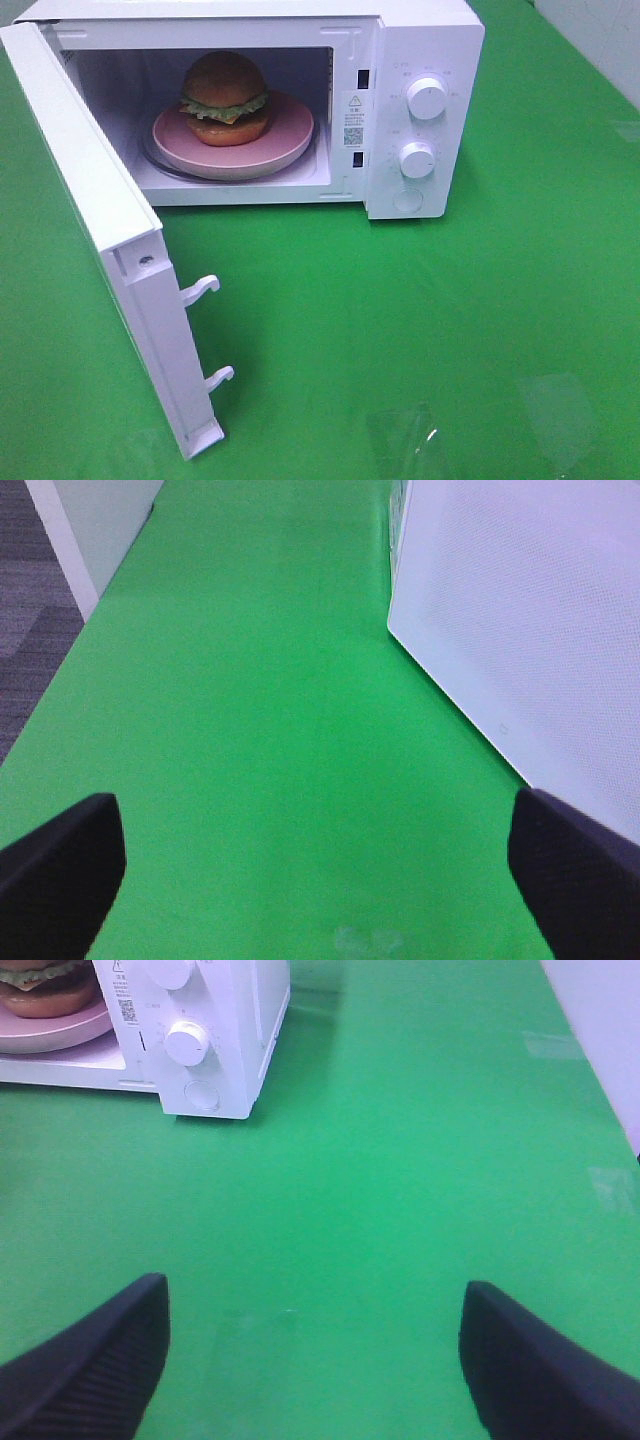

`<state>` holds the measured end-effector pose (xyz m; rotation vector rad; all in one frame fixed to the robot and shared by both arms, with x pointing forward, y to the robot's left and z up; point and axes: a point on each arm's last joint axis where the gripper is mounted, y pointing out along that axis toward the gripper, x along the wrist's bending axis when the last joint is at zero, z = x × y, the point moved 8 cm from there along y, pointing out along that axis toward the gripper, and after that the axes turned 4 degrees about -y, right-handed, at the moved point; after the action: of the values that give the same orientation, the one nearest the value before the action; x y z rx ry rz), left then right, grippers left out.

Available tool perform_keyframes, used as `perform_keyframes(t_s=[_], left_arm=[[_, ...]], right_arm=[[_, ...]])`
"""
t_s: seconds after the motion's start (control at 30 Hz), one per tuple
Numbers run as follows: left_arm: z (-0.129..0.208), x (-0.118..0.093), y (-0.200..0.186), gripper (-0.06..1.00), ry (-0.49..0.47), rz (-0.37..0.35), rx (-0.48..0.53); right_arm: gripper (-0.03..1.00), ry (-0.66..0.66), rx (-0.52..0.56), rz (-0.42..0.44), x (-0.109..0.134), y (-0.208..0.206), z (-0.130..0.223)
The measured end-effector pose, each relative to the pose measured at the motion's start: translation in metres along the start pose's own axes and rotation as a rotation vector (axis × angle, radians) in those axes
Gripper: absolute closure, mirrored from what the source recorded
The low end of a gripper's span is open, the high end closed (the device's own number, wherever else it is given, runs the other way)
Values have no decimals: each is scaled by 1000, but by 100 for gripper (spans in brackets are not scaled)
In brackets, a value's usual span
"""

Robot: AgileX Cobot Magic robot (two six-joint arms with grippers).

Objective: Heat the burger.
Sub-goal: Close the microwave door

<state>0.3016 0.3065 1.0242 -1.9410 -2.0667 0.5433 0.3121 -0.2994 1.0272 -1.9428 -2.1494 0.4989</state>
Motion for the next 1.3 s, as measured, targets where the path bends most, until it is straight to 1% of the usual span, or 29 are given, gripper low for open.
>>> perform_keyframes(t_s=[0.07,0.1,0.13,0.17,0.2,0.23,0.27,0.3,0.33,0.37,0.4,0.43,0.5,0.57,0.6,0.63,0.67,0.7,0.8,0.87,0.9,0.93,0.97,1.0,1.03,1.07,1.1,1.17,1.3], left_arm=[[-4,0,-1,-2,0,2,-17],[-11,-1,-1,0,0,4,-38],[-11,-1,-1,0,0,4,-38],[-17,-2,3,4,1,4,-41],[-17,-2,3,4,1,4,-41],[-22,-2,7,11,1,5,-44],[-28,-3,12,20,2,6,-45],[-28,-3,12,20,2,6,-45],[-31,-3,15,26,2,6,-45],[-31,-3,15,26,2,6,-45],[-37,-4,21,37,3,7,-51],[-37,-4,21,37,3,7,-51],[-44,-5,32,64,4,7,-39],[-44,-5,32,64,4,7,-39],[-47,-6,38,78,5,7,-33],[-52,-6,45,85,5,7,-33],[-52,-6,45,85,5,7,-33],[-54,-7,48,92,6,8,-38],[-57,-7,56,94,6,11,-57],[-63,-9,74,94,7,21,-132],[-63,-9,74,94,7,21,-132],[-65,-10,82,94,4,29,-171],[-65,-10,82,94,4,29,-171],[-66,-11,85,94,-1,34,-195],[-66,-11,85,94,-1,34,-195],[-66,-11,92,94,-4,39,-230],[-66,-11,92,94,-4,39,-230],[-61,-11,107,94,-7,46,-276],[-57,-11,119,94,-7,50,-316]], right_arm=[[21,0,0,0,0,0,0],[21,0,0,0,0,0,0],[21,0,0,0,0,0,0],[21,0,0,0,0,0,0],[21,0,0,0,0,0,0],[21,0,0,0,0,0,0],[21,0,0,0,0,0,0],[21,0,0,0,0,0,0],[21,0,0,0,0,0,0],[21,0,0,0,0,0,0],[21,0,0,0,0,0,0],[21,0,0,0,0,0,0],[21,0,0,0,0,0,0],[21,0,0,0,0,0,0],[21,0,0,0,0,0,0],[21,0,0,0,0,0,0],[21,0,0,0,0,0,0],[21,0,0,0,0,0,0],[21,0,0,0,0,0,0],[21,0,0,0,0,0,0],[21,0,0,0,0,0,0],[21,0,0,0,0,0,0],[21,0,0,0,0,0,0],[21,0,0,0,0,0,0],[21,0,0,0,0,0,0],[21,0,0,0,0,0,0],[21,0,0,0,0,0,0],[21,0,0,0,0,0,0],[21,0,0,0,0,0,0]])
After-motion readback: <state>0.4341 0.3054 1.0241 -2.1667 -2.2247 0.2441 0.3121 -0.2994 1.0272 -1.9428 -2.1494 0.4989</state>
